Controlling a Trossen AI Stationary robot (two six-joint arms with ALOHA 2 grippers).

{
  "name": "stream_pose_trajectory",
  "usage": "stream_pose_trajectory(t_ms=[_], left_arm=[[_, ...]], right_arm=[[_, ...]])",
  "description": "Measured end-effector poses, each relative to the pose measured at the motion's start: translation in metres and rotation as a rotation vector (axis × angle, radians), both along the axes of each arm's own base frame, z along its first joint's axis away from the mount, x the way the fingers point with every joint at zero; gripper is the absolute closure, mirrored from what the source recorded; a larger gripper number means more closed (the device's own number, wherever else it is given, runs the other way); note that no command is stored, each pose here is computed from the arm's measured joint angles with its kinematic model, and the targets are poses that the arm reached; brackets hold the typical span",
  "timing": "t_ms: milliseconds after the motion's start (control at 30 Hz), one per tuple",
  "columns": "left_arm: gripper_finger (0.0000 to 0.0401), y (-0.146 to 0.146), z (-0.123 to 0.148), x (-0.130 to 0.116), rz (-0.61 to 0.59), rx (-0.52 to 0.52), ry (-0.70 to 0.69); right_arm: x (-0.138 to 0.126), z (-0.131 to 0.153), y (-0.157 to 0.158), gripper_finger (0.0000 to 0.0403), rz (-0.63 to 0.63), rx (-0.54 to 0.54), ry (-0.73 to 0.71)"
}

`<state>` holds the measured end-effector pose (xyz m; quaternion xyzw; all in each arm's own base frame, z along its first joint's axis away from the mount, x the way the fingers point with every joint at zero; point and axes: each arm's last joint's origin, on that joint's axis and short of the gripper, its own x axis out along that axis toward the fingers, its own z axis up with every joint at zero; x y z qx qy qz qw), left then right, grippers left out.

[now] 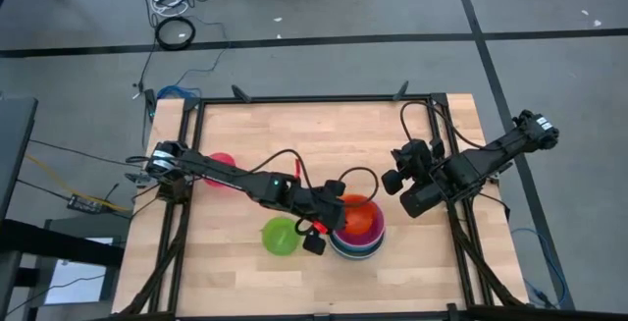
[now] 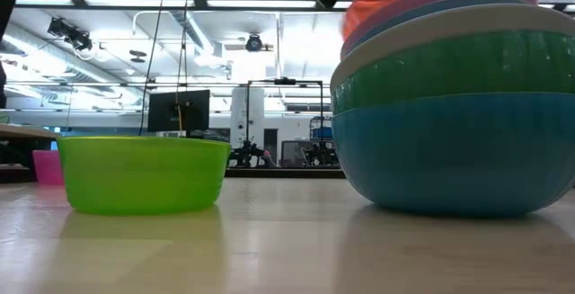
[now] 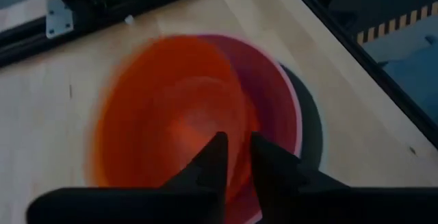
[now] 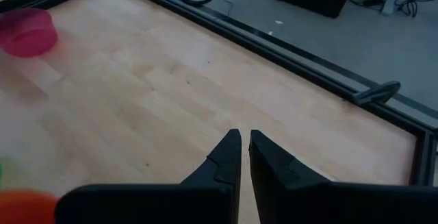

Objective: Nest bowls inside each other
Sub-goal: Stack the orange bowl on top of the violet bowl

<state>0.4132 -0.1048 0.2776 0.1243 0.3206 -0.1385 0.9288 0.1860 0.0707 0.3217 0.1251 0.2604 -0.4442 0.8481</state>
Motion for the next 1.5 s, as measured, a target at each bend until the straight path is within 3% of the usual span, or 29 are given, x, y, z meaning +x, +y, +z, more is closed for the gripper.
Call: stream_pose_trajectory(t_ms=[300,600,700,833,1233,1500], left_arm=[[0.0306,0.000,0.002,-0.003,0.007,-0.024,0.022],[0.0305,0.002,0.038,-0.010,0.013,0.002,0.080],[0.0304,0.000,0.042,-0.008,-0.032,-0.043,0.048],[0.0304,-0.001,0.031,-0.003,-0.071,-0.116,0.056],[0.0304,0.006,-0.009,0.008,-0.015,-0.177,0.039],[0.0304,0.009,-0.011,0.009,-0.017,-0.213,0.053]], right_arm=[[0.000,0.000,0.000,0.0382,0.000,0.002,-0.001],[0.000,0.000,0.000,0.0382,0.001,0.008,0.001],[0.000,0.000,0.000,0.0382,0.002,0.012,-0.001],[0.000,0.000,0.000,0.0382,0.002,0.015,0.000],[0.001,0.000,0.001,0.0382,0.007,0.024,-0.001],[0.001,-0.001,0.001,0.0382,0.011,0.028,0.004]])
